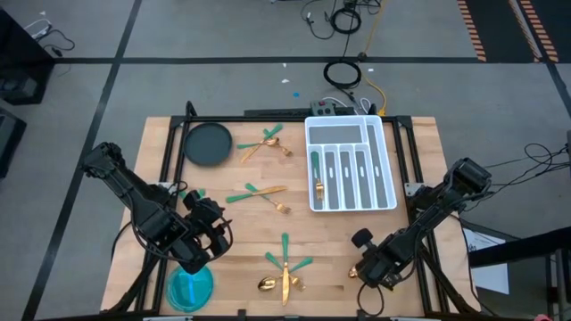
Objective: Sort silverware
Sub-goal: Put the green spoon into the white silverware organizer
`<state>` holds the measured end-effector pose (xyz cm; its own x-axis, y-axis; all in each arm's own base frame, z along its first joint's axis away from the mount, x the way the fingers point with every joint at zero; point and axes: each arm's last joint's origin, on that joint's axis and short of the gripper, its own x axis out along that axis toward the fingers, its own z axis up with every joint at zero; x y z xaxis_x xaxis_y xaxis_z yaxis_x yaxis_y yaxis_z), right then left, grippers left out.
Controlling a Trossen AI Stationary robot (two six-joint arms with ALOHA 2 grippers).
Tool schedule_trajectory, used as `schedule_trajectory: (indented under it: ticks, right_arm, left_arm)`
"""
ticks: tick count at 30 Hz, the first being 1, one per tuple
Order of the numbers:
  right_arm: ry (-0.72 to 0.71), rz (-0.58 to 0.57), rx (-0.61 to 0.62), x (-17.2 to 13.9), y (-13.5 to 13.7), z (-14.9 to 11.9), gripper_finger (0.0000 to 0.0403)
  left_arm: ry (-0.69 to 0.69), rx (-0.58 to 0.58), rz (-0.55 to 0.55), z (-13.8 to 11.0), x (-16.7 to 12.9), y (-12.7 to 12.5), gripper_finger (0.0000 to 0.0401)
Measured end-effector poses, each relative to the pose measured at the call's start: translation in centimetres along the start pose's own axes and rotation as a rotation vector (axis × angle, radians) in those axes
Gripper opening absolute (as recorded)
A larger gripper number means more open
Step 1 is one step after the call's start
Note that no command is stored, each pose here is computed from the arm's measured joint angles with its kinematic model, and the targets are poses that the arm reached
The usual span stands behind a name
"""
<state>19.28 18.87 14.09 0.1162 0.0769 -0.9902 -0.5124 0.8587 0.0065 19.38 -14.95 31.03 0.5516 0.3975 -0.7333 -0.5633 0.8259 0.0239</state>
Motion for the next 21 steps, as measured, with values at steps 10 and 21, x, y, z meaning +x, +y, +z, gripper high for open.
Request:
schedule_trajectory:
  ticks: [10,21]
  right_arm:
    - [-0.305,-0.085,0.378,-3.1,-1.5,2.0,0.0000]
    - [-0.373,-0.371,0.405,-11.7,-7.8,1.4,0.0000]
  left_arm:
    - [-0.028,0.002,0.009,0.1,0.0,0.0,0.0196]
    - [-0.074,0.034,0.051,0.2,0.0,0.4,0.0196]
